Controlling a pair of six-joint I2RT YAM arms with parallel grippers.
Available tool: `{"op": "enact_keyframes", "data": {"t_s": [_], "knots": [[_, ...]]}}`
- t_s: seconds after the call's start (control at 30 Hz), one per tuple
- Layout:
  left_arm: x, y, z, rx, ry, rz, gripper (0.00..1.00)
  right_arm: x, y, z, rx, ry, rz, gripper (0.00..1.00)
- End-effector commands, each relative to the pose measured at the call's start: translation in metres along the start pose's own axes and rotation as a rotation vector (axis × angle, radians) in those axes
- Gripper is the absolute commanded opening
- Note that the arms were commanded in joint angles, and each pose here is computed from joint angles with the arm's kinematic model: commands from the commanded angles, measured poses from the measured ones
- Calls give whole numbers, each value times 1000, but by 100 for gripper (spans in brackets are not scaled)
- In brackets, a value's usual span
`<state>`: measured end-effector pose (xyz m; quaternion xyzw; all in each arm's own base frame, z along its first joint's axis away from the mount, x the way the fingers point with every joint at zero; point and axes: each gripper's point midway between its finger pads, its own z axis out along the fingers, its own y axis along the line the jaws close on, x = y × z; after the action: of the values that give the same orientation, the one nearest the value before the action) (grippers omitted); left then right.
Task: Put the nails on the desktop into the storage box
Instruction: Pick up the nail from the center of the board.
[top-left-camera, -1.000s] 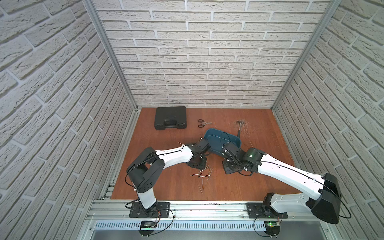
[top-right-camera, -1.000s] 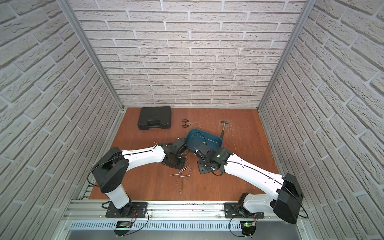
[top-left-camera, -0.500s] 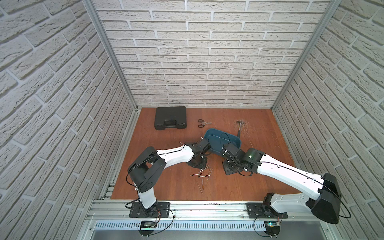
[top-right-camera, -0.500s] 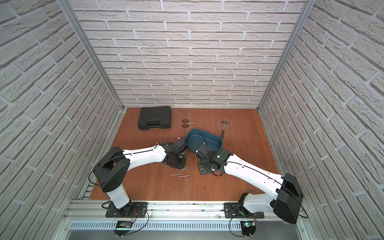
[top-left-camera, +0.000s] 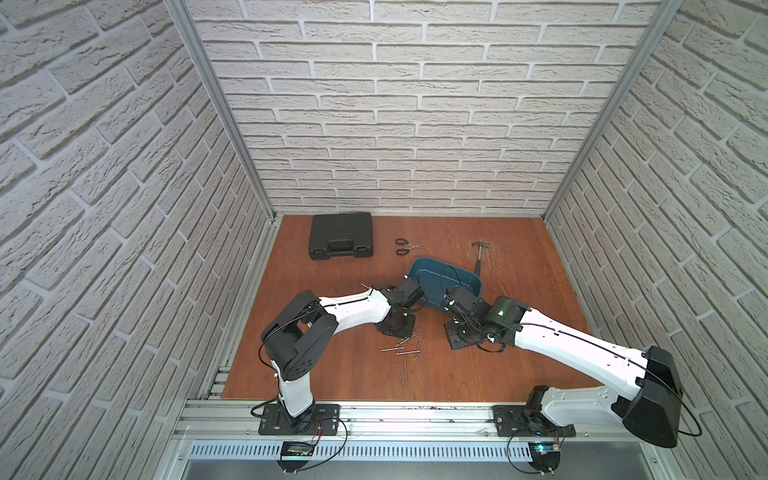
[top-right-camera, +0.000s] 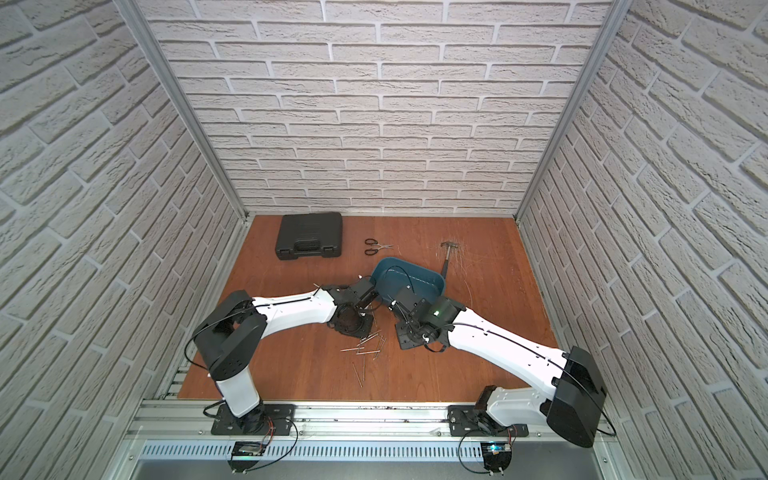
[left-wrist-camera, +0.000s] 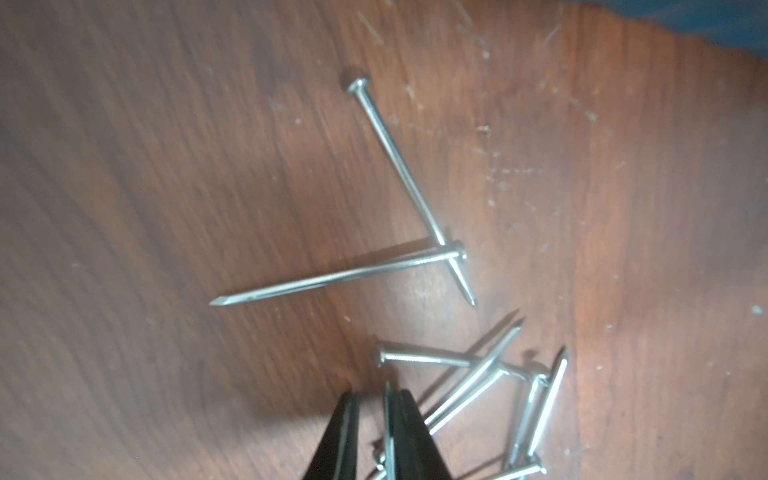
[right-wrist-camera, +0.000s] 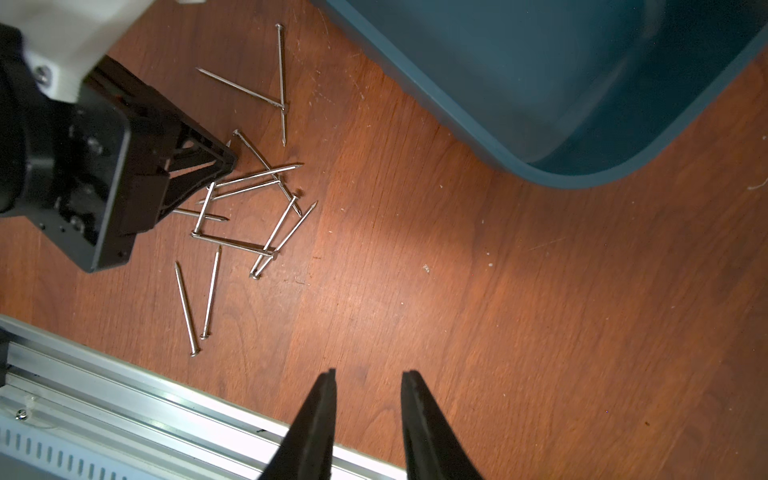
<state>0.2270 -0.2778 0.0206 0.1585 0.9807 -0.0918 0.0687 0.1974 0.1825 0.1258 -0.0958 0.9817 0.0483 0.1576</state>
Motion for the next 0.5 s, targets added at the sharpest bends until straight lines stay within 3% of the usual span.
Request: {"op": "enact_keyframes", "data": {"t_s": [0.0,0.47], "knots": [[1,-5,1,5,15,20,19,-1,-5,-1,11,-21,10,31],[5,-5,2,-4,28,21,7,-2,-6,1,22,-21,-2,31]]}}
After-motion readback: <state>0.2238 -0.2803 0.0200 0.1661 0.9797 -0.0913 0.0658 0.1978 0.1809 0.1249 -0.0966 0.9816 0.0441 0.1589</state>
